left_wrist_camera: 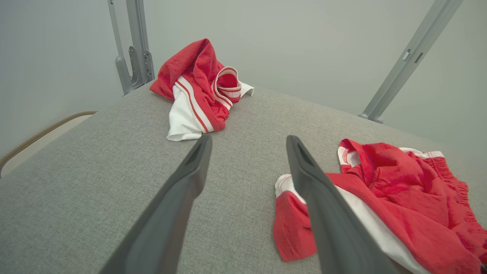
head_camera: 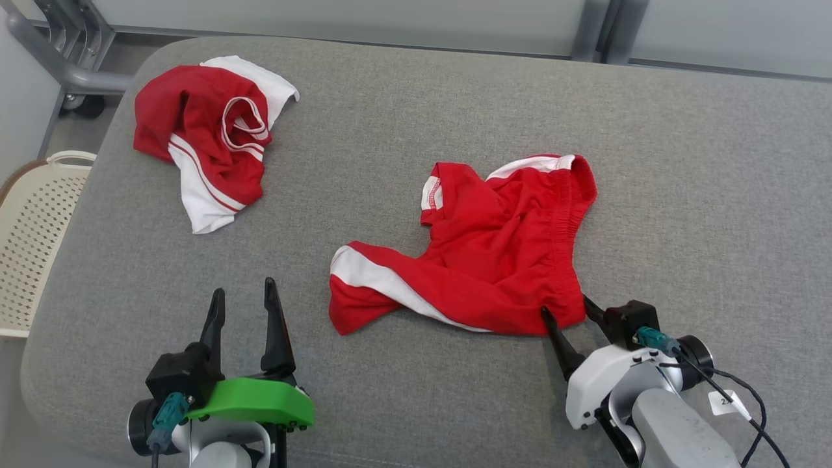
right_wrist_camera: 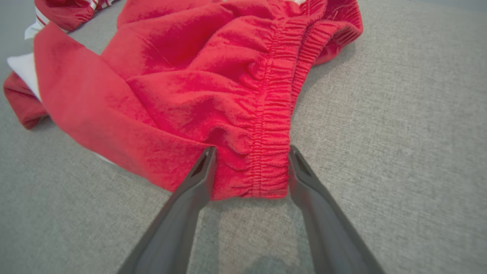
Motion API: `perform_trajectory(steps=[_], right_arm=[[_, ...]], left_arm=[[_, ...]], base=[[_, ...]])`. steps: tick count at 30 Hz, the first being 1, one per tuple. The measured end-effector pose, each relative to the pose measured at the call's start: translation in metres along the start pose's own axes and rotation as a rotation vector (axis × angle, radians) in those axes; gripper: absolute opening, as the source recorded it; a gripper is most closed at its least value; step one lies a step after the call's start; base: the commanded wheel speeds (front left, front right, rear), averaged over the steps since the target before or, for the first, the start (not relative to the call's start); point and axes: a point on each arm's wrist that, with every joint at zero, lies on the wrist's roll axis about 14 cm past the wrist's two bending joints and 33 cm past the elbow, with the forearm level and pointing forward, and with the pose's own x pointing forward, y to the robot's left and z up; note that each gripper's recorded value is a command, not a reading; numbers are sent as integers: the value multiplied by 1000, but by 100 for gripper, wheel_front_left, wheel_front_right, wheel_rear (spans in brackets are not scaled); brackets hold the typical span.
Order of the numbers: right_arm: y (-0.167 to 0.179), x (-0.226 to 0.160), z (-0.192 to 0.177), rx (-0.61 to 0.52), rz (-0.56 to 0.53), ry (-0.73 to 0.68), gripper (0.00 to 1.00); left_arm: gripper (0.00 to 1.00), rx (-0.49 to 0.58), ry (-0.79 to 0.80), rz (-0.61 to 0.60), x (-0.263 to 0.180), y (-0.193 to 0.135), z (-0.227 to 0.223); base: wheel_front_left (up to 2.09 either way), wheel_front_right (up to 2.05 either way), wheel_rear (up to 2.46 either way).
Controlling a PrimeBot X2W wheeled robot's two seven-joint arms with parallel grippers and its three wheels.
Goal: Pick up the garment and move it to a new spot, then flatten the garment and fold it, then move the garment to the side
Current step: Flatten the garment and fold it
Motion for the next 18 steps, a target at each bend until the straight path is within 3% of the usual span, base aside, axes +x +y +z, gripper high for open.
perform_trajectory(steps=[1, 2, 6, 18], right_arm=[[1, 1, 1, 1, 4, -1, 36], [1, 2, 2, 0, 7, -4, 36], [-5, 2, 17, 9, -5, -51, 0], [-42, -37, 26, 133, -141, -142, 0]], left_arm=[[100, 1, 2, 2, 0, 1, -1], [100, 1, 3, 5, 0, 1, -1], [100, 1, 11, 7, -1, 1, -4], [100, -12, 26, -65, 7, -24, -10]], base=[[0, 0, 0], [0, 0, 0], [0, 0, 0], [0, 0, 0]])
